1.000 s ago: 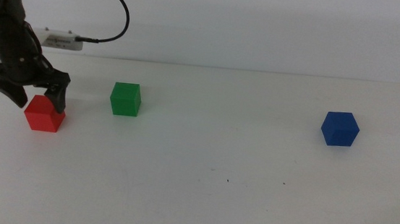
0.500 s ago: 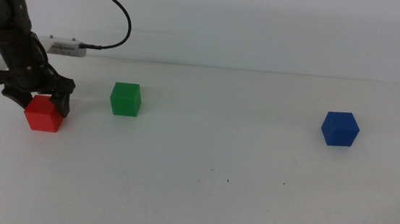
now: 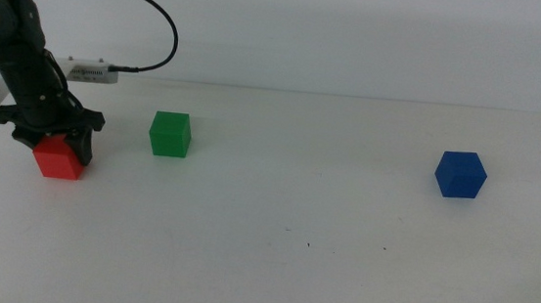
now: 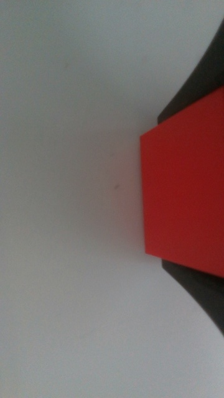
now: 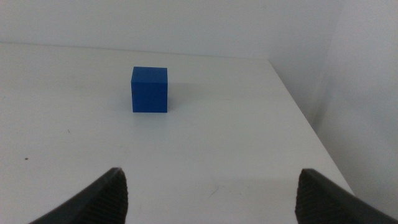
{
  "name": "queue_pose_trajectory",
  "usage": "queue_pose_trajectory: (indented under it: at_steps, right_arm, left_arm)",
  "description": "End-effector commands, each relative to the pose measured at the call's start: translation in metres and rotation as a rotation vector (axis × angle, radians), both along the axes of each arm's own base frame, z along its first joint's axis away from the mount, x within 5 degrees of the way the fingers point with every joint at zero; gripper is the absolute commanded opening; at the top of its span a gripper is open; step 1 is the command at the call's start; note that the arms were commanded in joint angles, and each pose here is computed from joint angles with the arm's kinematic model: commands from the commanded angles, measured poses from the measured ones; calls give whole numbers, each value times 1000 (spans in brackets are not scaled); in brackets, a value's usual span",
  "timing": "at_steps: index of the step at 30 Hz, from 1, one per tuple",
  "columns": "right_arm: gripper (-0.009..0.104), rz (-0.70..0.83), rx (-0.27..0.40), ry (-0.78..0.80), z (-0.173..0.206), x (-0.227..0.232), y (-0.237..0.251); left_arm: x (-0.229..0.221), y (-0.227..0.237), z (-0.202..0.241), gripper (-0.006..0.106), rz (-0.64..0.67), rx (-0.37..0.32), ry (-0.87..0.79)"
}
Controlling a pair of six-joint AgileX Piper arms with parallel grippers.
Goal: Stack red cubes first, then green, then blue cubes in a specific spot.
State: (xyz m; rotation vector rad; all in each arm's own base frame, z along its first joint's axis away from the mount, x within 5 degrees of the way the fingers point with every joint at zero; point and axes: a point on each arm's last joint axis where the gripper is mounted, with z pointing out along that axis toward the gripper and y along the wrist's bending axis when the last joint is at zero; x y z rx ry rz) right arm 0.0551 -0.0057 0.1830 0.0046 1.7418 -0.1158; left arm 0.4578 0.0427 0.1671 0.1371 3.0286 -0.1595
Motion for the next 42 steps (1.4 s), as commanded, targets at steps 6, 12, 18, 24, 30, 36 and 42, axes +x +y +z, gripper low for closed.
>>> queue_pose_trajectory:
  at_steps: [6, 12, 18, 24, 30, 36, 42]
  right_arm:
    - [94, 4, -30, -101, 11, 0, 0]
    - [94, 4, -30, -101, 11, 0, 0]
    - [94, 4, -30, -101, 11, 0, 0]
    - [94, 4, -30, -101, 11, 0, 0]
    - [94, 4, -30, -101, 11, 0, 0]
    - [94, 4, -30, -101, 11, 0, 0]
    - [94, 4, -30, -101, 11, 0, 0]
  left_arm:
    - [-22, -18, 89, 27, 56, 9, -83]
    - [-39, -60, 123, 27, 22, 39, -116]
    - [-58, -114, 153, 27, -27, 11, -181]
    - [-75, -170, 160, 27, -9, -32, -178]
    - [-104, -238, 157, 27, 52, -39, -160]
    - [-126, -282, 147, 27, 32, -13, -156]
    - [-140, -311, 130, 27, -7, -14, -103]
